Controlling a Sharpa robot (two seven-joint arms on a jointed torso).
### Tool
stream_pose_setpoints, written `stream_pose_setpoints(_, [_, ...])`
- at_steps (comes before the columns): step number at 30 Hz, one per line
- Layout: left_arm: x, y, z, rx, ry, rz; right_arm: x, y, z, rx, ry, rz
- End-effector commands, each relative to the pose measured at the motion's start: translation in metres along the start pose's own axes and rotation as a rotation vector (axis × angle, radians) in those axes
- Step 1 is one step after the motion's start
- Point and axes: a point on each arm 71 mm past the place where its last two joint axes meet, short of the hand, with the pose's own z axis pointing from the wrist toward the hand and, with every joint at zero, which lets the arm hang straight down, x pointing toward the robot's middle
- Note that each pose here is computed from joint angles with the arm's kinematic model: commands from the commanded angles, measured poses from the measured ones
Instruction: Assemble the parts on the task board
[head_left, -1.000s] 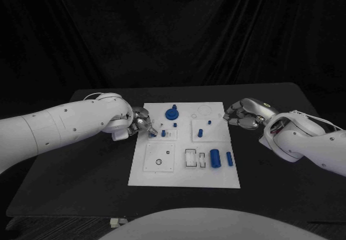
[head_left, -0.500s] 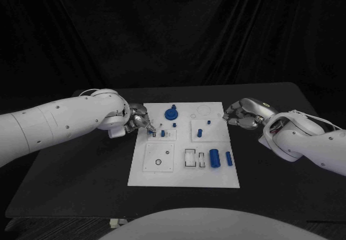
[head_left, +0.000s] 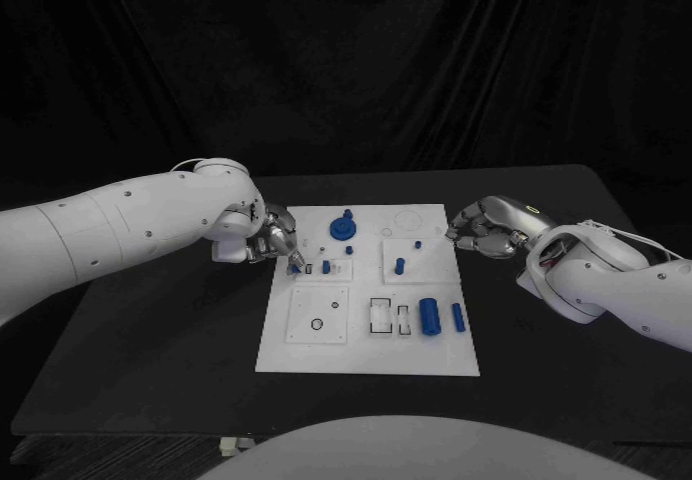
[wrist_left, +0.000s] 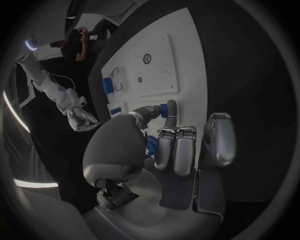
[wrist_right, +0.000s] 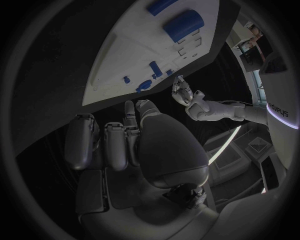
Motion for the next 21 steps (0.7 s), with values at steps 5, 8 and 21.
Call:
stream_pose_setpoints(5, [-0.0030, -0.0030, 0.0034, -0.038, 0.083, 0.045, 0.001, -0.001, 0.000, 0.016, 0.003, 0.003])
stream_pose_setpoints(8, [-0.0064, -0.0044, 0.0051, -0.031, 0.074, 0.038, 0.001, -0.001, 0.000, 0.015, 0.003, 0.003])
stream_pose_setpoints(21, [-0.0143, -0.0105, 0.0122, -0.001, 0.052, 0.021, 0.002, -0.001, 0.001, 0.015, 0.007, 0.003])
